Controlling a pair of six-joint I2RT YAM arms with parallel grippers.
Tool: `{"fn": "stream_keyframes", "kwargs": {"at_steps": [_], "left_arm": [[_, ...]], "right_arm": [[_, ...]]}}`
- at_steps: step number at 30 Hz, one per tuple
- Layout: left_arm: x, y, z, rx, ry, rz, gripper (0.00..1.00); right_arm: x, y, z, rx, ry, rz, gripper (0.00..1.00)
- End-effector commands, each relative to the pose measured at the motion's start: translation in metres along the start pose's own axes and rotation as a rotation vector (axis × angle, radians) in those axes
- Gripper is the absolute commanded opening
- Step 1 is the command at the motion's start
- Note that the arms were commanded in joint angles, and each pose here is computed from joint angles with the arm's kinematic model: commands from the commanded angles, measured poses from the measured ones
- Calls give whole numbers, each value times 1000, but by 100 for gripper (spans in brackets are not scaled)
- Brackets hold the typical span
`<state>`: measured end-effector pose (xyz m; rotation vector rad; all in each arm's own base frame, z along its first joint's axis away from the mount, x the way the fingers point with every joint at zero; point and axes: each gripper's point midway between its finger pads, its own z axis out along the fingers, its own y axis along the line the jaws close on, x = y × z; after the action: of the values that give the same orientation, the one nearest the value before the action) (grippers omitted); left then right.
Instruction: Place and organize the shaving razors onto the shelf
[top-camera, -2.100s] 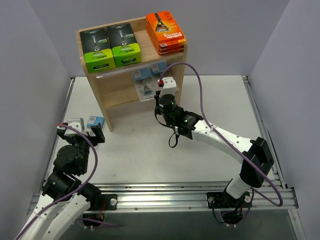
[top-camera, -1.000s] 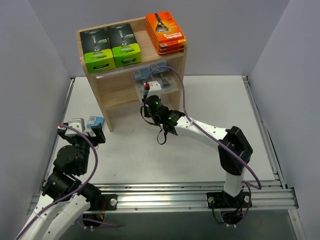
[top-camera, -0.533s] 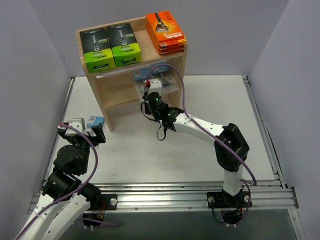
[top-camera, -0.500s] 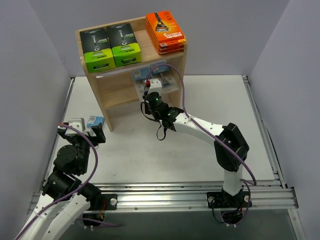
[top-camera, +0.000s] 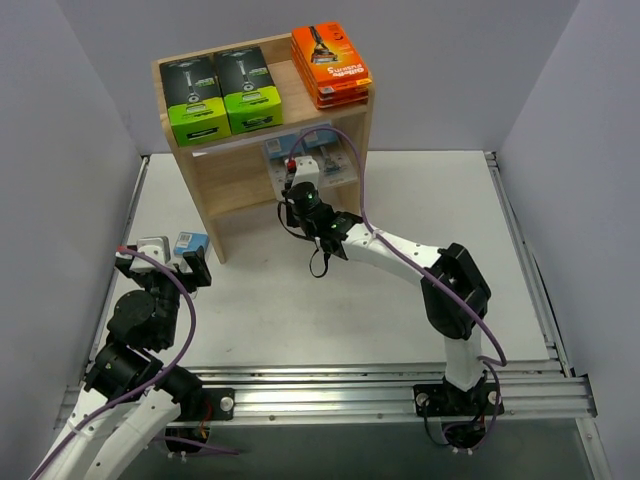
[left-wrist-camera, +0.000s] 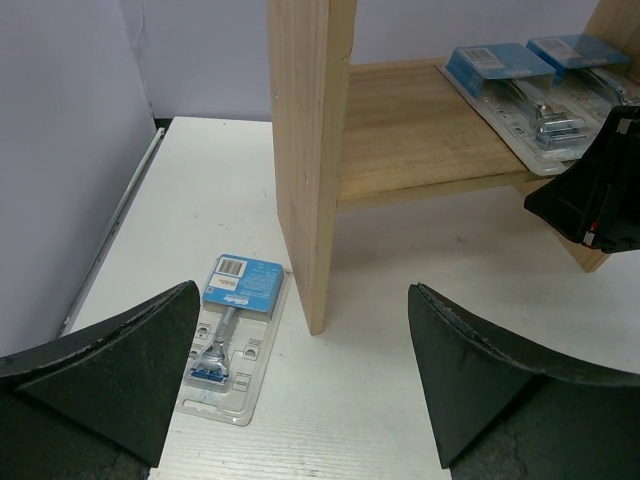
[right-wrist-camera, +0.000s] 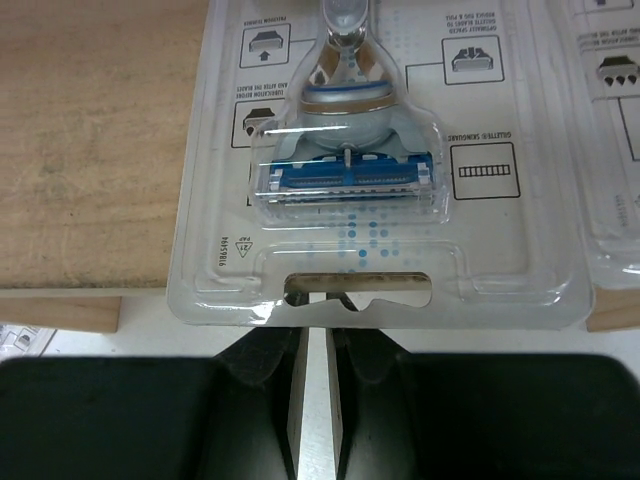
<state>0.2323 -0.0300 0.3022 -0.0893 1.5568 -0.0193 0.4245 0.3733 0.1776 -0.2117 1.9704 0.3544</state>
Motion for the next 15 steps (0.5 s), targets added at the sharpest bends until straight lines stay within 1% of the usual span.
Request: {"fn": "stream_keyframes", "kwargs": {"at_steps": [1,15], "left_arm": [[-10,-4,2,16,-38,-14,94],[-10,-4,2,16,-36,-11,94]], "right_arm": [[-31,2,2,-8,-65,21,9],[-33,-2,10,-8,-61,23,10]]}}
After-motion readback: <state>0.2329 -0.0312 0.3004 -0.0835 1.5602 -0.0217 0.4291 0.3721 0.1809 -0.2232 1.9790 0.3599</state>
